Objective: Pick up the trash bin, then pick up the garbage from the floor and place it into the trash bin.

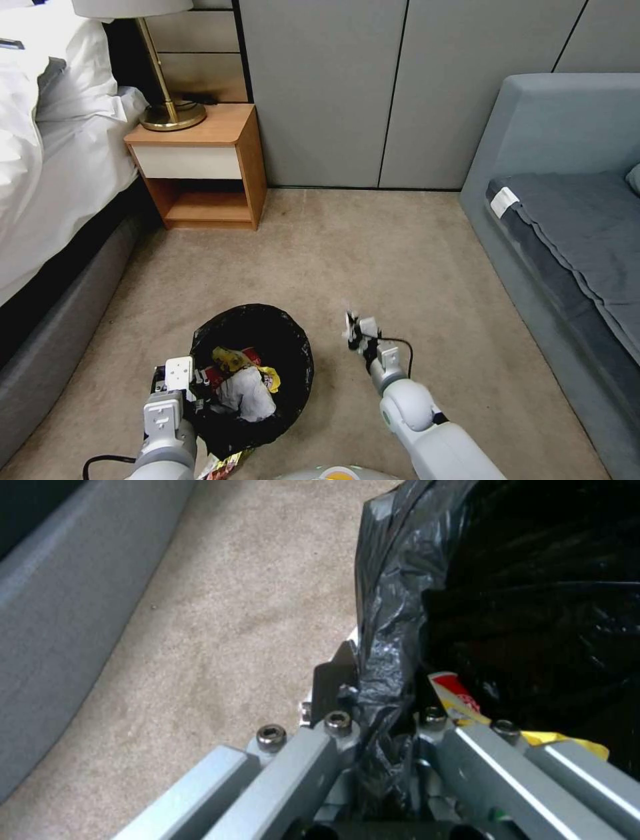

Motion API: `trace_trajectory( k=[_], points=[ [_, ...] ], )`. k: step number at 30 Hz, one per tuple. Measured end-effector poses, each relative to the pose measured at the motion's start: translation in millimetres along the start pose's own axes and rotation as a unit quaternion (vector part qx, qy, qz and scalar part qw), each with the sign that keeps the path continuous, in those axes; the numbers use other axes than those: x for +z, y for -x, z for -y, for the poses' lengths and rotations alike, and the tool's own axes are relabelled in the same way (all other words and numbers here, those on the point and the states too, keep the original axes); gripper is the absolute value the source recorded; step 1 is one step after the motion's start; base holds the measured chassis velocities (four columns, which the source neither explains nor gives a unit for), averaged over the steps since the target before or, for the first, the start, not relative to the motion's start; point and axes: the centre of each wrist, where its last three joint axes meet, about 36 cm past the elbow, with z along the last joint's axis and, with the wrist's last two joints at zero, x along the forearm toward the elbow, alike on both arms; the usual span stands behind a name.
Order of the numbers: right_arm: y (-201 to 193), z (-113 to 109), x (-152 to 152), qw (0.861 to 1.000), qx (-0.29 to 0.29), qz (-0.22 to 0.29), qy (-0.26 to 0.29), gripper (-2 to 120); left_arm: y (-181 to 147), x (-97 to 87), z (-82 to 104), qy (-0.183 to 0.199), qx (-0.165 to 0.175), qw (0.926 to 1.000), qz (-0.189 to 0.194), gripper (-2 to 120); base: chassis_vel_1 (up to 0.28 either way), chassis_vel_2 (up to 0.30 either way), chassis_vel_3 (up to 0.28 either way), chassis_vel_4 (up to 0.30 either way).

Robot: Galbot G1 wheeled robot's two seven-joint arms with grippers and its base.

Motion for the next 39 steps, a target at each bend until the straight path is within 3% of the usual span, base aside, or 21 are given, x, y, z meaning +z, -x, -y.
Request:
trace_trajectory(
  k=[2,3,5,6,8,13,20,31,39],
  points=[
    [2,-4,-41,0.996,-0.04,0.081,-0.005,0,0,0.3,2.4,-0.003,0.002,1.0,-0.001,0,0.0,0.0,0.0,0.0],
    [2,-4,-41,0.996,-0.04,0.081,-0.005,0,0,0.3,2.4,-0.003,0.002,1.0,-0.001,0,0.0,0.0,0.0,0.0],
    [-3,-13,-74,0.984,-0.104,0.145,-0.004,0,1,0.8,4.5,-0.004,0.003,1.0,-0.001,0,0.0,0.0,0.0,0.0],
    [-3,-13,-74,0.984,-0.104,0.145,-0.004,0,1,0.8,4.5,-0.004,0.003,1.0,-0.001,0,0.0,0.0,0.0,0.0],
    [-12,-23,-86,0.969,-0.173,0.177,-0.009,0,1,0.0,5.7,-0.005,0.003,1.0,0.0,0,0.0,0.0,0.0,0.0],
    [-23,-45,-66,0.957,-0.244,0.16,-0.008,0,1,-0.6,6.1,-0.006,0.003,1.0,0.001,0,0.0,0.0,0.0,0.0],
    [-30,-70,-32,0.952,-0.283,0.116,0.001,0,-1,-1.3,5.8,-0.005,0.002,1.0,0.002,0,0.0,0.0,0.0,0.0],
    [-34,-72,8,0.953,-0.297,0.06,-0.01,2,-1,-3.0,7.0,-0.006,0.005,1.0,0.003,0,0.0,0.0,0.0,0.0],
    [-35,-71,12,0.954,-0.295,0.051,-0.011,35,1,-4.2,7.5,-0.008,0.007,0.9999,0.004,0,0.0,0.0,0.0,0.0]
  ],
)
